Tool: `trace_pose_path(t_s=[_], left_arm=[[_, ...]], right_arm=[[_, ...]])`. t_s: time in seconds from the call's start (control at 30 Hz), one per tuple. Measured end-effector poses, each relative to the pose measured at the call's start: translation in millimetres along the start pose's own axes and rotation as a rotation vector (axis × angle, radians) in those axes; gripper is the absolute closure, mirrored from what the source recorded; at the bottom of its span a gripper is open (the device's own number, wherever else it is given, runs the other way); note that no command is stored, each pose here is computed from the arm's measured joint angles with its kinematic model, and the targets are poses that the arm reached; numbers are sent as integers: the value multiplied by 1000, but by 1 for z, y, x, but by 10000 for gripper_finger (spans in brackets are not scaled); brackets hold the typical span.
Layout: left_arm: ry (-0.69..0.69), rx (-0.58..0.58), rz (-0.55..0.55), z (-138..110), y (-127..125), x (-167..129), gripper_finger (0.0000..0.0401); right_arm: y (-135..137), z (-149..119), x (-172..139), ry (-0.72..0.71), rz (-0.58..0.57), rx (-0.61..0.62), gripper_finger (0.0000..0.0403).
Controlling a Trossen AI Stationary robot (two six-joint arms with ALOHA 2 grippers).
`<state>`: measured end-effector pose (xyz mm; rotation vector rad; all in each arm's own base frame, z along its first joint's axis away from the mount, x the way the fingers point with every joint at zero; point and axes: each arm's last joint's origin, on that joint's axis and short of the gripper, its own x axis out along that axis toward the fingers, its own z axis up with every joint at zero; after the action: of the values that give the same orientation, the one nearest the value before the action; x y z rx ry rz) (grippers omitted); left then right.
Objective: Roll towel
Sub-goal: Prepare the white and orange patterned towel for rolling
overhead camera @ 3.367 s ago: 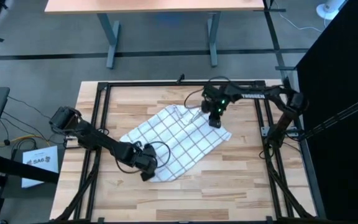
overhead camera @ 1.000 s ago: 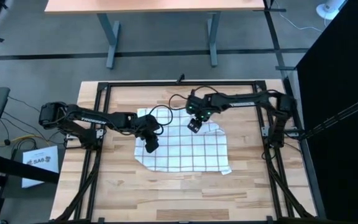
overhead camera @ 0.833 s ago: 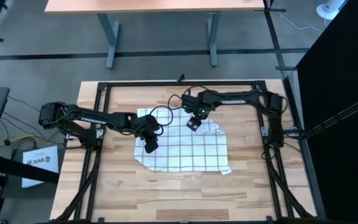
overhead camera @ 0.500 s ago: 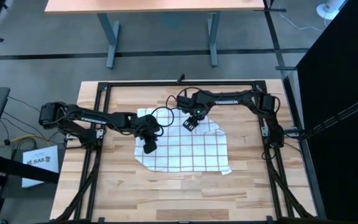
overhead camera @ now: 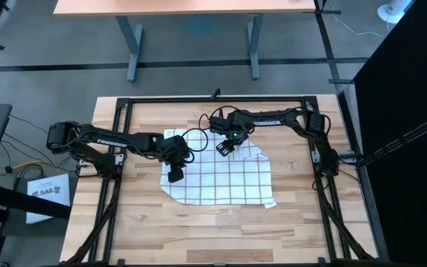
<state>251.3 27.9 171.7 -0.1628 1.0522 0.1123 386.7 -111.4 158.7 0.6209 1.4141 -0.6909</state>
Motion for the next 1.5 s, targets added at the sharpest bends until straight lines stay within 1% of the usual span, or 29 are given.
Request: trace_pose_path(t_s=[0.13,0.2,0.5,0.57,0.63,0.7,0.77,1.07,1.2,1.33,1.43,1.5], left_arm=[[2,10,4,0,2,0,345],[1,9,5,0,2,0,345],[1,20,5,0,2,0,345],[1,21,5,0,2,0,345],[1,21,5,0,2,0,345],[1,21,5,0,2,0,345],[1,21,5,0,2,0,345],[11,23,5,-1,2,0,345],[11,27,6,-1,2,0,345],[11,32,5,-1,2,0,345],[11,34,5,-1,2,0,345],[11,34,5,-1,2,0,345]], right_arm=[[-3,2,0,3,-2,10,226],[-6,2,0,9,-6,17,243],[-7,2,1,27,10,3,369],[-6,3,1,18,17,7,390],[-5,5,1,11,38,17,399],[-4,6,1,-1,57,19,395],[-3,6,0,-6,62,18,380],[-6,7,1,0,56,44,265],[-7,7,1,6,49,46,228],[-10,7,5,1,52,53,210],[-13,2,13,26,35,72,210],[-14,0,15,33,30,75,216]])
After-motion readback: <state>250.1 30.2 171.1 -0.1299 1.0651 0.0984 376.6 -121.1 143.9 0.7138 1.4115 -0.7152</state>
